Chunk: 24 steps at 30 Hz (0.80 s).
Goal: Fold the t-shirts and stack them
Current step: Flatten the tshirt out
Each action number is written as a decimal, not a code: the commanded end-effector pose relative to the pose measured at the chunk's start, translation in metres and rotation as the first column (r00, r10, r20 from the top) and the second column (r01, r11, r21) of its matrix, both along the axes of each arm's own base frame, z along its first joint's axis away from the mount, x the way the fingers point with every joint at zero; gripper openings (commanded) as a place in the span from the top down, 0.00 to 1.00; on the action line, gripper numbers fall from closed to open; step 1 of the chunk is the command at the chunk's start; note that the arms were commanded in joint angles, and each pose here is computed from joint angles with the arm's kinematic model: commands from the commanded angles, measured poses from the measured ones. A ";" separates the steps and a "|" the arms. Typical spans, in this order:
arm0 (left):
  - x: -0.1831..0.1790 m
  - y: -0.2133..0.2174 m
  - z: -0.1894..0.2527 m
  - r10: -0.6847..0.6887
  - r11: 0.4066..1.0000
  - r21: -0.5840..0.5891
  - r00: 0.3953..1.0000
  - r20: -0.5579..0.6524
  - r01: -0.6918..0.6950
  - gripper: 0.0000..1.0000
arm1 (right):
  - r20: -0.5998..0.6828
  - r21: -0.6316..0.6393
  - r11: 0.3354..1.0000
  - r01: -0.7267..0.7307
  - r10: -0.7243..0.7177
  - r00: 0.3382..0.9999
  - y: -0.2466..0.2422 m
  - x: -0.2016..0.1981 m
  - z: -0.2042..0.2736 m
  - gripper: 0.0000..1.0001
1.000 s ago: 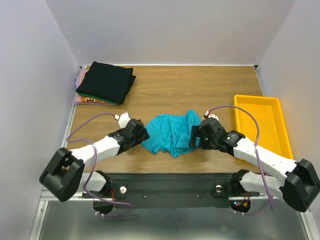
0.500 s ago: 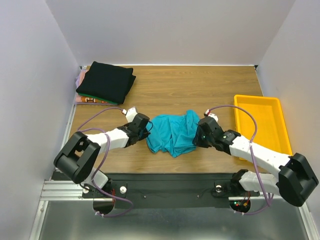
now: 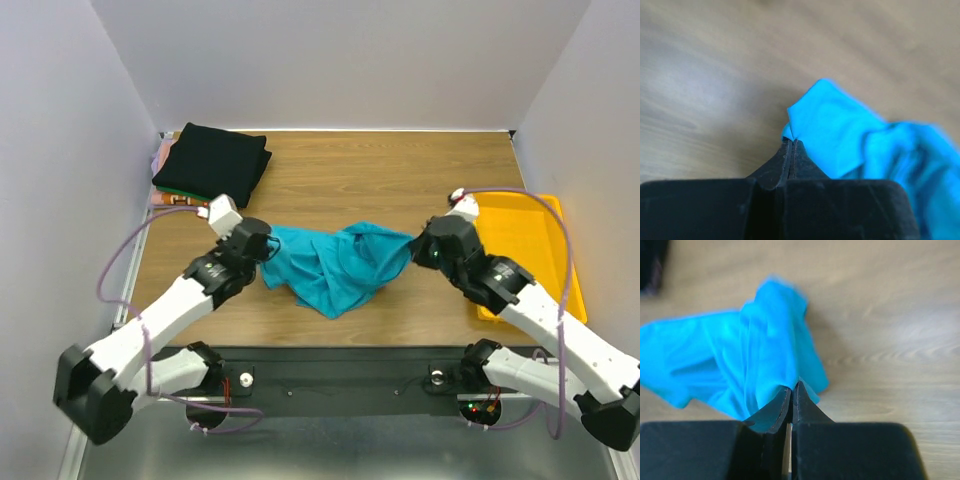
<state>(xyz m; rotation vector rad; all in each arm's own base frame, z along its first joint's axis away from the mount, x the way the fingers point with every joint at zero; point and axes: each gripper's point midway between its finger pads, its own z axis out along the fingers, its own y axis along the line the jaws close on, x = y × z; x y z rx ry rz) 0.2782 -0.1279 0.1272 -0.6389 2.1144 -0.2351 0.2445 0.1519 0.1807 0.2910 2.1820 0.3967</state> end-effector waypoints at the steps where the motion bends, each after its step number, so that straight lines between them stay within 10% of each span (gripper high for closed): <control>1: 0.002 0.037 0.107 0.155 0.988 -0.050 0.958 0.241 -0.147 1.00 | 0.258 -0.005 0.982 0.188 -0.180 0.949 -0.044 0.017 0.103 1.00; 13: -0.088 0.099 0.340 0.198 0.943 -0.329 0.707 0.679 0.051 1.00 | 0.640 0.244 0.964 0.110 -0.245 0.728 -0.102 -0.042 0.339 1.00; 24: -0.136 0.125 0.397 0.228 0.906 -0.390 0.591 0.774 0.161 1.00 | 0.713 0.293 0.956 0.020 -0.233 0.661 -0.120 -0.078 0.385 1.00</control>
